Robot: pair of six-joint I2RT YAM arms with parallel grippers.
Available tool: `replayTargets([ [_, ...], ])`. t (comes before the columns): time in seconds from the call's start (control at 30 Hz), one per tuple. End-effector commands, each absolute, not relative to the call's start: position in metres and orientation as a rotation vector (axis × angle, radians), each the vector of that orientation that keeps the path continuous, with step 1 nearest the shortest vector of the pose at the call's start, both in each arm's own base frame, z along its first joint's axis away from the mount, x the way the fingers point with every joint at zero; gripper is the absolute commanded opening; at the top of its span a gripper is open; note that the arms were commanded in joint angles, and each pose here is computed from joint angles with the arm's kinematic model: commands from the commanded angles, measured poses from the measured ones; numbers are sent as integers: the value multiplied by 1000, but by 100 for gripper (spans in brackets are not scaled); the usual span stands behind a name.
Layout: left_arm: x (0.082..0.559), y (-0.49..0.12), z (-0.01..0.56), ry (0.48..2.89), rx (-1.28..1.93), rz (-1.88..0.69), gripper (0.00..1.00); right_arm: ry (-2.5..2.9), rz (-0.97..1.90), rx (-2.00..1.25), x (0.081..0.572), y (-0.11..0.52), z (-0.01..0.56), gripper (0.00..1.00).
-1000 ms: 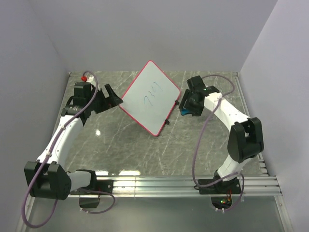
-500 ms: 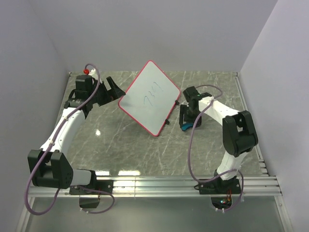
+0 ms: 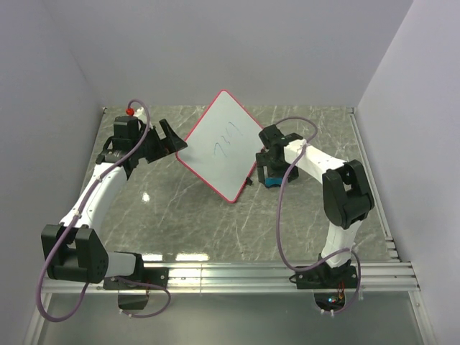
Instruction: Erase the whiteboard
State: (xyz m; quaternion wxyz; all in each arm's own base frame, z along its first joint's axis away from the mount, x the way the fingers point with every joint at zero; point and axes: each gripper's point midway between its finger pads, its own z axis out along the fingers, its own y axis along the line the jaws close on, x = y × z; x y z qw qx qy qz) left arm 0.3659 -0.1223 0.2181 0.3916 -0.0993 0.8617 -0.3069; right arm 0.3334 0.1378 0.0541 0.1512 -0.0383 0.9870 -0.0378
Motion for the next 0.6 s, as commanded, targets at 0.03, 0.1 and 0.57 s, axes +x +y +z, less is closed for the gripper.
replayTargets([
  [0.03,364,-126,240,2137,-197,-796,99,2755,-63,10,343,141,86,100],
  [0.1,362,-127,240,2137,-193,-809,99,2756,15,65,339,148,94,100],
  [0.57,360,-137,233,2148,-115,-861,99,2704,431,1072,285,171,65,99],
])
